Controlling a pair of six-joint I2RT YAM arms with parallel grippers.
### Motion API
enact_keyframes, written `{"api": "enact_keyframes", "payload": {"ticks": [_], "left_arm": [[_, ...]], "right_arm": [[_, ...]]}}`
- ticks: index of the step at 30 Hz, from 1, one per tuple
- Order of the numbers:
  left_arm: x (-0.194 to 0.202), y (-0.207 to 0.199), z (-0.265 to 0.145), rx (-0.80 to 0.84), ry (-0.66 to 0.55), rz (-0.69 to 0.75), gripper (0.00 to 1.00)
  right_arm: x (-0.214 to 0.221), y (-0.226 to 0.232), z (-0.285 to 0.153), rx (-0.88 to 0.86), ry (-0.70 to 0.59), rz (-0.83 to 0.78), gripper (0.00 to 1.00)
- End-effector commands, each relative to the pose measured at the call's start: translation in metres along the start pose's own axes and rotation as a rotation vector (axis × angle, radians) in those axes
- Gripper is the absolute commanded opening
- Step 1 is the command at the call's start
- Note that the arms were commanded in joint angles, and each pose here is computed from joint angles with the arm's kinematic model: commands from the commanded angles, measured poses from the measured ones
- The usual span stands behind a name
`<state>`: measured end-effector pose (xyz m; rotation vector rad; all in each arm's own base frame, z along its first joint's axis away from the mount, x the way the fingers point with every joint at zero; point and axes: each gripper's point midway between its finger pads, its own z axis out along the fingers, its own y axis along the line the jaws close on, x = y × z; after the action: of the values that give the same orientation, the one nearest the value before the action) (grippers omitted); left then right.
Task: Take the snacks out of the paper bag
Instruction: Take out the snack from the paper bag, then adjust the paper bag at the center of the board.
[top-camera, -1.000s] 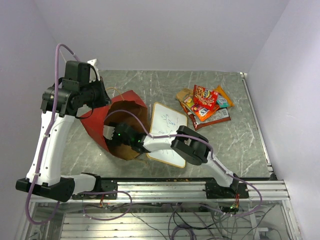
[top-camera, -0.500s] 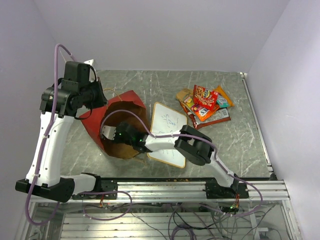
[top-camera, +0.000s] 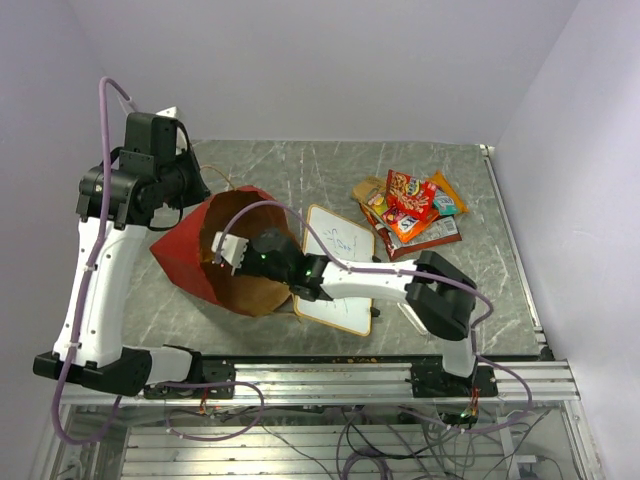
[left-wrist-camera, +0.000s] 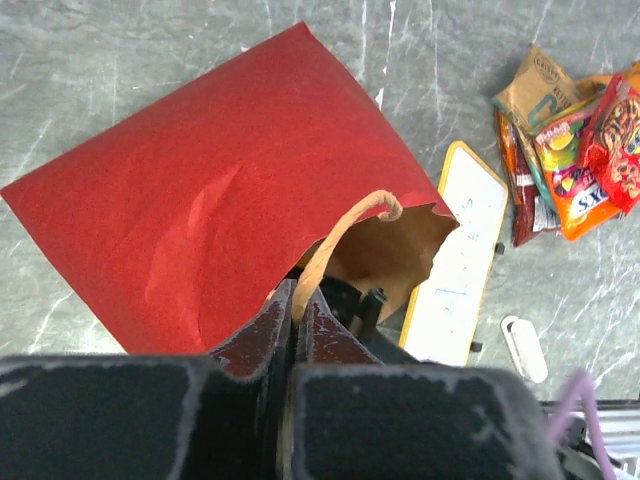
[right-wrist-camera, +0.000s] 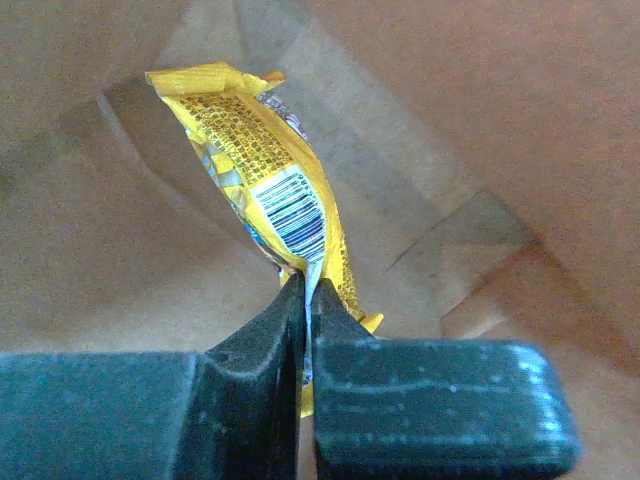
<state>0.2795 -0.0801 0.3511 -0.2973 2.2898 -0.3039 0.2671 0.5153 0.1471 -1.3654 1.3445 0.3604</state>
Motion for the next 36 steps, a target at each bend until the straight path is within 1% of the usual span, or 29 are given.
{"api": "enact_keyframes", "payload": {"ticks": [1,5,10,13,19,23,26,29,33,36], "left_arm": [[-0.016,0.0,0.004,-0.043,-0.04,-0.036,0.07],[-0.012,0.009,0.016,-0.103,-0.01,-0.072,0.07],[-0.012,0.025,0.023,-0.178,0.0,-0.097,0.07],[-0.014,0.034,0.028,-0.195,0.007,-0.128,0.07],[-0.018,0.012,0.042,-0.033,0.052,-0.216,0.07],[-0.026,-0.001,0.045,0.048,0.069,-0.274,0.07],[-0.036,-0.02,0.044,0.153,0.081,-0.324,0.07],[-0.048,-0.041,0.04,0.272,0.088,-0.38,0.07],[-0.062,-0.07,0.031,0.45,0.109,-0.486,0.07],[-0.071,-0.076,0.028,0.519,0.113,-0.556,0.07]], "right_arm": [[-0.041,-0.026,-0.024,0.038,-0.081,-0.005,0.0],[-0.058,-0.051,-0.044,0.08,-0.106,-0.02,0.0],[-0.067,-0.077,-0.068,0.127,-0.126,-0.009,0.0],[-0.072,-0.09,-0.081,0.15,-0.137,-0.007,0.0],[-0.09,-0.122,-0.115,0.213,-0.176,-0.015,0.0],[-0.091,-0.154,-0.143,0.301,-0.183,0.009,0.0],[-0.077,-0.184,-0.168,0.389,-0.175,0.056,0.0],[-0.061,-0.203,-0.189,0.449,-0.15,0.074,0.0],[-0.049,-0.222,-0.208,0.502,-0.127,0.08,0.0],[-0.046,-0.23,-0.215,0.523,-0.13,0.081,0.0]]}}
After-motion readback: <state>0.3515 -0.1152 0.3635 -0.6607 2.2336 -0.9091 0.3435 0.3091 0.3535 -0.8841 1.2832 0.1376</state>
